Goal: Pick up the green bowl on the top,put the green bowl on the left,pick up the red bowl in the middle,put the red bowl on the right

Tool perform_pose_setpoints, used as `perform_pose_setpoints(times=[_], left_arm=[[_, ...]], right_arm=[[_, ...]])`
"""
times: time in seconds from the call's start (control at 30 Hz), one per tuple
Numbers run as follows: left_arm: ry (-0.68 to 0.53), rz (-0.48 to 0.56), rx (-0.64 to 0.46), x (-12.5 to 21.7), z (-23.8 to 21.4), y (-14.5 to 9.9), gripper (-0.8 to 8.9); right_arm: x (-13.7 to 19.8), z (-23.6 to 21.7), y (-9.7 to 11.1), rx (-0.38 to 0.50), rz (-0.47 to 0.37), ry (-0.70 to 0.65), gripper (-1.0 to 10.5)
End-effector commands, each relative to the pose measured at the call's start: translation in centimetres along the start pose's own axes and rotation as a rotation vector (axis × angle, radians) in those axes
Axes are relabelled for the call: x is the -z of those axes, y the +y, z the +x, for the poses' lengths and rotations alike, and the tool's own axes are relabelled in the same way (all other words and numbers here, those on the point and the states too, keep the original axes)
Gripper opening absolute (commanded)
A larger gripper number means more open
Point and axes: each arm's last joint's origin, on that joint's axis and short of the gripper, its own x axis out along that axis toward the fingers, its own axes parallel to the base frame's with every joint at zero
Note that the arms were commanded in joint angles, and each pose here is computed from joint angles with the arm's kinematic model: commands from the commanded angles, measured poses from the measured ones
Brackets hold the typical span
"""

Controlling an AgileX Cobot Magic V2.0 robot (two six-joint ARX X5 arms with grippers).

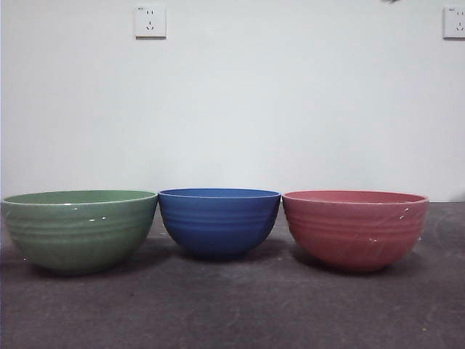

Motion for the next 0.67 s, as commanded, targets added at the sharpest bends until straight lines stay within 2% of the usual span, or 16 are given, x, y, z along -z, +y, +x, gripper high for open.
perform_pose_setpoints(times=[0.03,0.17,0.27,0.67], left_arm=[[-0.008,-0.015,-0.023,3.7,0.5,0.0,-0.08],[-0.035,-0.053,-0.038,8.2,0.5,-0.1,-0.08],[-0.066,-0.062,-0.039,10.2,-0.1,-0.2,-0.08],[-0.043,-0.065,-0.039,10.8,-0.7,-0.2,-0.04]], right_arm=[[2.6,-2.1,-0.5,0.035,-0.011,-0.056,-0.1],[6.2,-4.0,-0.4,0.046,0.023,-0.139,-0.1],[8.0,-5.1,-0.4,0.043,0.057,-0.189,-0.1],[8.3,-5.5,-0.4,0.039,0.071,-0.178,0.0]])
